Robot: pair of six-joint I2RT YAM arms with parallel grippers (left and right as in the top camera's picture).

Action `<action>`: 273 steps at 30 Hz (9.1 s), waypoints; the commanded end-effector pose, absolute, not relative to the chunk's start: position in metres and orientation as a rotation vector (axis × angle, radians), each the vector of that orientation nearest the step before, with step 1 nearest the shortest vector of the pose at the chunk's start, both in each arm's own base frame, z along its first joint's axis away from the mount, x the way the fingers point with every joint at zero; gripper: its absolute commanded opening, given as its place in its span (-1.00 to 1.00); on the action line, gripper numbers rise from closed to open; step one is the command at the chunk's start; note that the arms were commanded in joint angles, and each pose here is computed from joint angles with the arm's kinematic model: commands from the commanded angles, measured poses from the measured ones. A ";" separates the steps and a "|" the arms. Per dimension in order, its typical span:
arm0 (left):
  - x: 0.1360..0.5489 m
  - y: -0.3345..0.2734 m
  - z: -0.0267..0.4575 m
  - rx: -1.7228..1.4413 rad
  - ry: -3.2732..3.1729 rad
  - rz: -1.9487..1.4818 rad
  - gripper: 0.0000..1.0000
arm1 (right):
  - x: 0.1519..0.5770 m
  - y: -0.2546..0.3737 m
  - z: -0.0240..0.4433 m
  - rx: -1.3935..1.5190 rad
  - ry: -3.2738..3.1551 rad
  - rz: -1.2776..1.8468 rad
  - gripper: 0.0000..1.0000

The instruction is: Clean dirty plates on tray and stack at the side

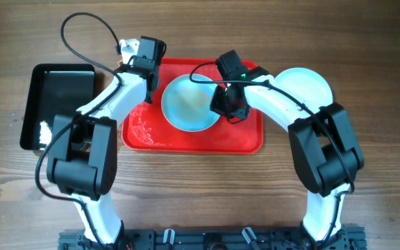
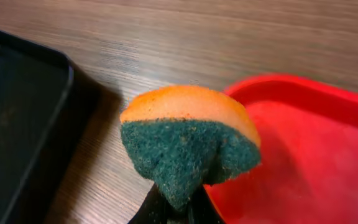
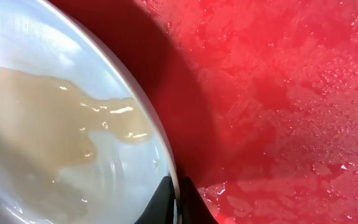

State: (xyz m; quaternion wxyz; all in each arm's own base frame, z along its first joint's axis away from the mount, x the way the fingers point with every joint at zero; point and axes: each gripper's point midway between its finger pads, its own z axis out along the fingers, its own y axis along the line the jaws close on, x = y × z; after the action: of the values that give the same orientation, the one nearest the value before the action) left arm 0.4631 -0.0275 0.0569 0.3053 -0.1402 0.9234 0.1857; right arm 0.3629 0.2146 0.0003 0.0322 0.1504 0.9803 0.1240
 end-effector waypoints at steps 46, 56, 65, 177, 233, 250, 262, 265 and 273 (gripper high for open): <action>0.355 -0.104 0.084 -0.196 2.926 -0.168 -0.92 | 0.374 0.199 0.307 -0.371 1.815 -1.106 -0.92; 0.356 -0.104 0.084 -0.196 2.922 -0.170 -0.92 | 0.348 0.209 0.224 -0.003 2.229 -0.497 -0.91; 0.356 -0.104 0.084 -0.196 2.923 -0.170 -0.92 | 0.377 0.098 0.174 0.507 2.619 -0.279 -0.92; 0.324 0.041 0.231 -1.188 2.386 -0.906 1.00 | 0.246 0.012 0.178 -0.119 1.555 0.036 1.00; 0.246 -0.012 0.157 -0.054 1.645 -0.159 1.00 | 0.246 0.012 0.178 -0.119 1.554 0.035 0.99; 0.245 -0.015 0.158 0.107 1.636 -0.043 1.00 | 0.246 0.012 0.178 -0.119 1.555 0.036 0.99; 0.245 -0.015 0.158 0.107 1.636 -0.043 1.00 | 0.246 0.012 0.178 -0.119 1.555 0.036 1.00; 0.245 -0.015 0.158 0.107 1.636 -0.043 1.00 | 0.246 0.012 0.178 -0.119 1.555 0.036 0.99; 0.245 -0.015 0.158 0.107 1.636 -0.043 1.00 | 0.246 0.012 0.178 -0.119 1.554 0.035 0.99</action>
State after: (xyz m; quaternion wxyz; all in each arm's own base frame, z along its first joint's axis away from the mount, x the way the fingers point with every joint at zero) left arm 0.2458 -0.0148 0.1590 0.6815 0.0396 0.7304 -0.0246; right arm 0.2459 0.0147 0.1759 0.7074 -0.0515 0.7044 0.0283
